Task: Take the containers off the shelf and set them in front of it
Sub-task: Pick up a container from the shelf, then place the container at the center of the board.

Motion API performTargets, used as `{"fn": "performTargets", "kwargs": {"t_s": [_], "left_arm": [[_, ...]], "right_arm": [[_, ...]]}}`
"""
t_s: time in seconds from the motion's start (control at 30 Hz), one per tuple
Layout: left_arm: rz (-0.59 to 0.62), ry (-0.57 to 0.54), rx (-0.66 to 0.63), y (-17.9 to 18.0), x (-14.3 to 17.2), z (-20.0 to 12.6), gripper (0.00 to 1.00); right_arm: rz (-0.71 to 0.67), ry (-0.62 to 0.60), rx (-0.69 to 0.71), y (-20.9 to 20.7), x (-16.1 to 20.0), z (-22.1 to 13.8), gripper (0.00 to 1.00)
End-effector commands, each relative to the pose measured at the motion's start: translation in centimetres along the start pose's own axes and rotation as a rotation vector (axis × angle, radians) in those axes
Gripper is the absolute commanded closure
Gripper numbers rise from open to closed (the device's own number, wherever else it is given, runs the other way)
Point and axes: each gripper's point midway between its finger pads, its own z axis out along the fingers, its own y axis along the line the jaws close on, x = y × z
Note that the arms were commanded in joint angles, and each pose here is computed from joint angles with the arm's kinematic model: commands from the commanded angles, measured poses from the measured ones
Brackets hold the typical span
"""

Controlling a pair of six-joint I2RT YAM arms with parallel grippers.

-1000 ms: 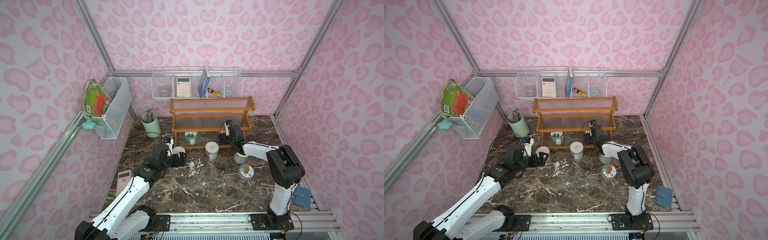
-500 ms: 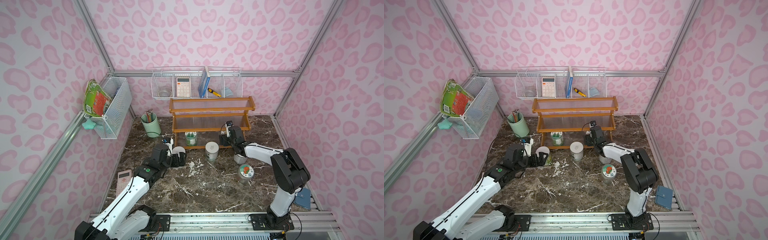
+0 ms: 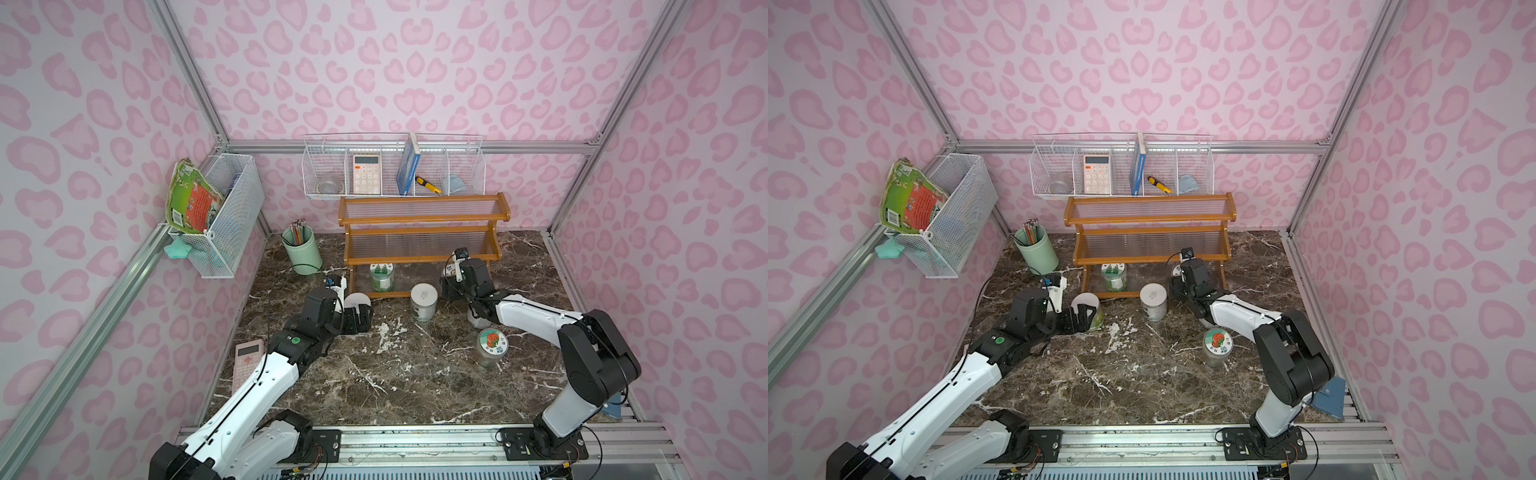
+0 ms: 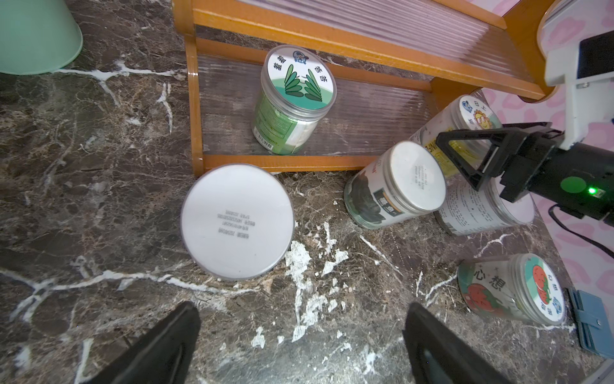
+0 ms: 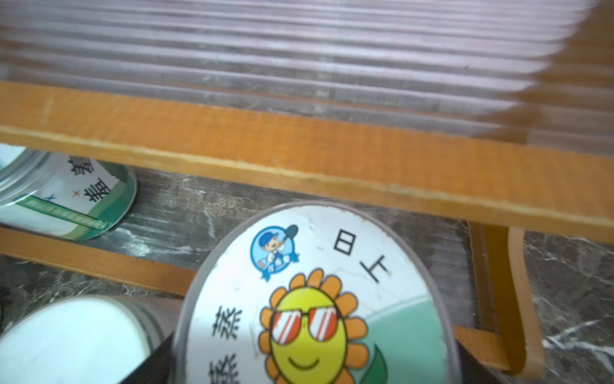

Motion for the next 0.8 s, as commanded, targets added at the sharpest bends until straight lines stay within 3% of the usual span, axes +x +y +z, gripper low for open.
{"fn": "performTargets", "kwargs": {"t_s": [0.0, 0.57, 0.77], "left_arm": [[-0.003, -0.008, -0.005, 0.0, -0.3, -0.1, 0.01], [-0.036, -0.028, -0.017, 0.3, -0.2, -1.4, 0.01], [-0.055, -0.037, -0.027, 0.7, 0.2, -2.3, 0.01]], "right_arm": [[0.02, -0.018, 0.013, 0.0, -0.3, -1.1, 0.31], [-0.048, -0.063, 0.004, 3.6, 0.7, -9.3, 0.31], [-0.064, -0.058, -0.038, 5.8, 2.6, -11.8, 0.31]]}}
